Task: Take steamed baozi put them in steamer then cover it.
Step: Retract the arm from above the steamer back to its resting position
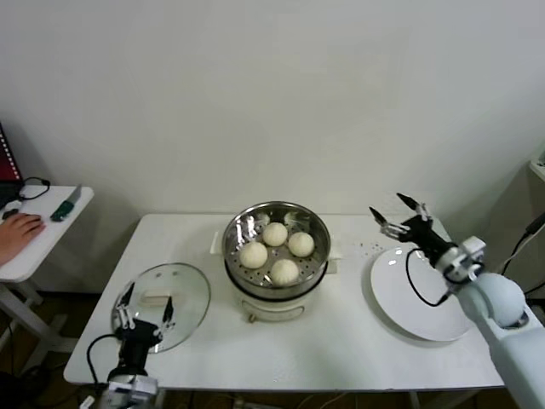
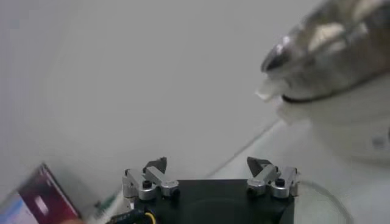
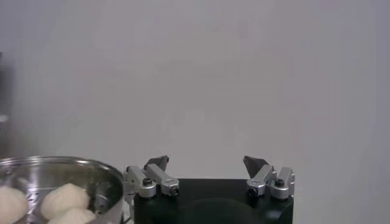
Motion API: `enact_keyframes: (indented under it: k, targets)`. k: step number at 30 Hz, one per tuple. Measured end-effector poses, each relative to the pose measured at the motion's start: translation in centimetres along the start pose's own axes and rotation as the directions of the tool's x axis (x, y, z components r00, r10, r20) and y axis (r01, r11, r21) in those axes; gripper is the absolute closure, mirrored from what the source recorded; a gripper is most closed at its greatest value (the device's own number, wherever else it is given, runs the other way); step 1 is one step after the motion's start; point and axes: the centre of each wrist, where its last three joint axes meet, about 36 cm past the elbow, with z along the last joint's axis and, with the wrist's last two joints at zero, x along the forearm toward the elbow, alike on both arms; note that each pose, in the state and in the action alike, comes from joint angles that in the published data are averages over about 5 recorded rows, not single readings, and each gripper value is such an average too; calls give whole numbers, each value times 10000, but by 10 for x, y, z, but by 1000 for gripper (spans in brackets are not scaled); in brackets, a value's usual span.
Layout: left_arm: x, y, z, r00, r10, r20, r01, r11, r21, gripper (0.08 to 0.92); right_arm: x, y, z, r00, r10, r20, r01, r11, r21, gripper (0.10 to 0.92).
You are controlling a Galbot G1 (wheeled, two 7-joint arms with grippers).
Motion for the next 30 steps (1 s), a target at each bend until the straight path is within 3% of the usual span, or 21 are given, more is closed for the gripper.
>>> enact_keyframes:
  k: [5,13,23,30]
  targets:
    - [-3,0,7,9997,262,34,-243,9614,-2739,177,42,5,22,9951,985,-96,-989,9941,-448,200]
    - [-19,-6,24,9975,709,-2,-589,8266,-5597,177,91,28,60,9840,1559,-863,-1628,9834,-803,200]
    - [-53,-15,56,9960,730,-514,-873,6761,-7316,177,118,50,84,9735,1738,-1485,-1867,9794,-776,200]
    - [-76,-27,72,9967,402,-707,-802,6312,-7714,177,124,55,91,9699,1808,-1630,-1944,9784,-710,200]
